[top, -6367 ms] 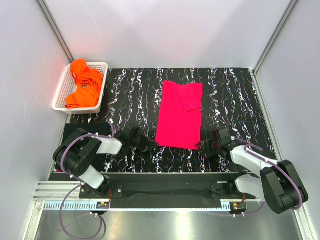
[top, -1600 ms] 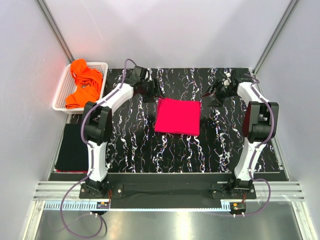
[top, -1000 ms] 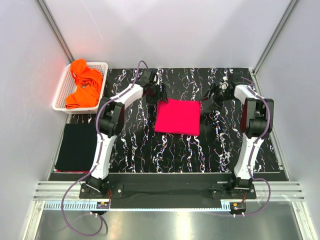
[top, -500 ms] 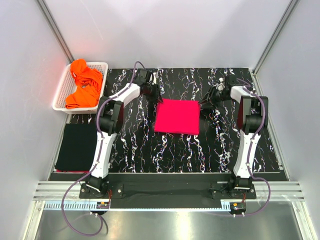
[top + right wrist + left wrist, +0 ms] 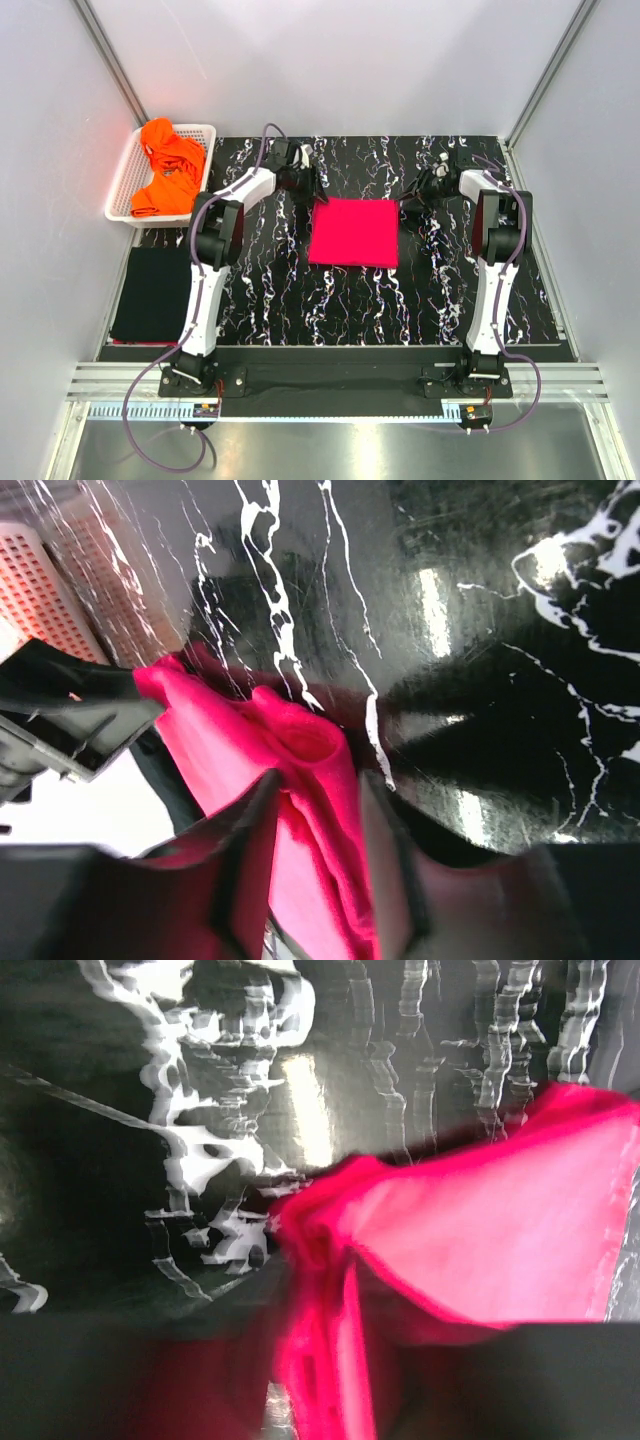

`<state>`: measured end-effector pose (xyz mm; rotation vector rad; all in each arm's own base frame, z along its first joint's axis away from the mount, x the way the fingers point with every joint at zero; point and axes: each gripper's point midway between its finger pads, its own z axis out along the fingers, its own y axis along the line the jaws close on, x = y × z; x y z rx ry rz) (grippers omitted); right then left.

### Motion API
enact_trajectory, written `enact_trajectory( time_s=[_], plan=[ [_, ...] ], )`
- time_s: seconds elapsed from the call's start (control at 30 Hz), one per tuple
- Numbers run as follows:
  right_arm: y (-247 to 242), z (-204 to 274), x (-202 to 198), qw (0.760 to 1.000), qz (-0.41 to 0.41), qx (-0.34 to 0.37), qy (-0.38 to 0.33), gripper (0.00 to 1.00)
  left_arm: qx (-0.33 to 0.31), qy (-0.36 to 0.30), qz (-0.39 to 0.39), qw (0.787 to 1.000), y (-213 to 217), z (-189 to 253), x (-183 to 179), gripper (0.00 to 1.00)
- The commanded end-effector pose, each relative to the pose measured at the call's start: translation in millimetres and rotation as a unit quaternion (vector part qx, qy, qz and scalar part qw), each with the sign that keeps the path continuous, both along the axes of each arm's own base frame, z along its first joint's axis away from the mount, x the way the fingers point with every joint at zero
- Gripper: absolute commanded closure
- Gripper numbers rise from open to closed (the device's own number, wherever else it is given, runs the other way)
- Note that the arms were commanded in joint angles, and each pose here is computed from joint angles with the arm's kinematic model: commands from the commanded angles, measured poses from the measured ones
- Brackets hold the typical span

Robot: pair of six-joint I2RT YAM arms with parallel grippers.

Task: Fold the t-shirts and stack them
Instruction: Fold the tshirt, then neatly place the folded tshirt to the corner

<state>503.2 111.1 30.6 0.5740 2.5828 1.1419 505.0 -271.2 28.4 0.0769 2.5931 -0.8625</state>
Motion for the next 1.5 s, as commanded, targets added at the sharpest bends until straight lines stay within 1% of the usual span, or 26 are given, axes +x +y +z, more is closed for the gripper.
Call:
enact_trajectory(
  time_s=[0.0,0.1,0.2,0.37,0.43,0.47,0.5,0.57,0.63,0.67,0.7,0.73,0.77,0.8,0.87,0.9,0.97,1.0,1.07,1.1,1.17,1.2,1.23,1.27,1.33,1.47],
  plan=[
    [5.5,40.0,7.9,1.0,-0.011,0.013,-0.024,0.52,-0.013,-0.019,0.0,1.0,9.0,28.5,-2.8,0.47],
    [5.2,56.6,-7.4,1.0,-0.02,0.012,-0.015,0.5,-0.016,-0.021,-0.012,1.0,8.5,28.5,-8.0,0.37],
    [7.4,77.4,-29.5,0.999,-0.023,0.019,-0.013,0.5,-0.017,-0.01,-0.018,1.0,7.6,19.1,-11.2,0.35],
    [9.5,77.1,-74.3,1.0,-0.009,0.014,0.002,0.5,-0.02,0.017,-0.022,0.999,6.4,0.9,-19.0,0.34],
    [13.8,85.6,-85.1,1.0,0.014,-0.008,-0.024,0.49,-0.02,0.025,-0.022,0.999,7.2,-3.5,-23.6,0.34],
    [14.3,85.8,-93.2,0.999,0.024,-0.025,-0.024,0.37,-0.018,0.025,-0.021,0.999,8.2,-2.4,-24.5,0.34],
    [24.6,85.0,-99.0,0.995,0.062,-0.069,-0.048,0.29,-0.008,0.011,-0.012,1.0,13.1,6.2,-21.3,0.34],
    [30.5,90.9,-113.5,0.988,0.096,-0.111,-0.05,0.19,0.009,0.006,0.001,1.0,21.8,10.9,-24.7,0.32],
    [44.8,96.6,-126.5,0.975,0.136,-0.158,-0.078,0.15,0.031,-0.017,0.038,0.999,39.3,33.9,-21.9,0.06],
    [50.0,99.3,-131.3,0.97,0.146,-0.172,-0.089,0.13,0.032,-0.021,0.05,0.998,45.4,42.2,-22.6,0.01],
    [50.0,94.9,-135.4,0.96,0.159,-0.205,-0.104,0.08,0.024,-0.034,0.057,0.998,49.7,63.7,-26.8,0.01],
    [69.7,105.8,-142.4,0.947,0.185,-0.221,-0.144,0.05,0.021,-0.04,0.067,0.997,54.7,74.9,-27.7,0.01],
    [73.5,100.1,-149.1,0.936,0.199,-0.245,-0.157,0.0,0.019,-0.048,0.072,0.996,57.5,85.1,-29.7,0.01],
    [73.7,98.9,-148.1,0.915,0.217,-0.283,-0.188,0.0,0.009,-0.07,0.074,0.995,58.4,111.9,-34.1,0.01],
    [106.0,107.5,-155.8,0.876,0.259,-0.312,-0.261,0.0,0.006,-0.069,0.089,0.994,67.3,123.5,-44.2,0.01],
    [105.3,97.2,-160.0,0.836,0.295,-0.361,-0.29,0.0,-0.003,-0.081,0.098,0.992,71.6,143.3,-49.7,0.01],
    [124.1,106.0,-157.2,0.774,0.319,-0.402,-0.371,0.0,-0.014,-0.063,0.129,0.99,84.8,145.7,-61.4,0.01],
    [139.2,95.0,-174.7,0.719,0.377,-0.424,-0.401,0.0,-0.018,-0.062,0.141,0.988,91.5,151.9,-71.9,0.01],
    [161.0,91.8,-183.9,0.676,0.415,-0.424,-0.438,0.0,-0.035,-0.05,0.169,0.984,102.0,159.1,-79.3,0.01],
    [171.7,87.6,-194.3,0.635,0.452,-0.429,-0.456,0.0,-0.044,-0.05,0.176,0.982,104.8,167.2,-85.2,0.01],
    [182.9,79.2,-194.2,0.598,0.458,-0.455,-0.476,0.05,-0.055,-0.023,0.204,0.977,114.6,161.4,-95.2,0.01],
    [188.6,66.2,-197.9,0.572,0.479,-0.468,-0.474,0.08,-0.061,-0.013,0.212,0.975,117.6,160.4,-103.9,0.01],
    [191.8,61.0,-198.3,0.56,0.483,-0.477,-0.476,0.1,-0.07,0.003,0.234,0.97,122.6,158.3,-107.2,0.01],
    [196.8,57.9,-196.5,0.547,0.484,-0.484,-0.482,0.17,-0.076,0.01,0.246,0.966,125.0,158.4,-111.1,0.01],
    [203.3,45.8,-198.3,0.521,0.49,-0.505,-0.482,0.2,-0.09,0.031,0.269,0.958,129.0,156.0,-122.9,0.01],
    [218.9,36.0,-190.3,0.507,0.47,-0.52,-0.502,0.27,-0.102,0.042,0.274,0.955,127.6,156.8,-137.7,0.01]
  ],
)
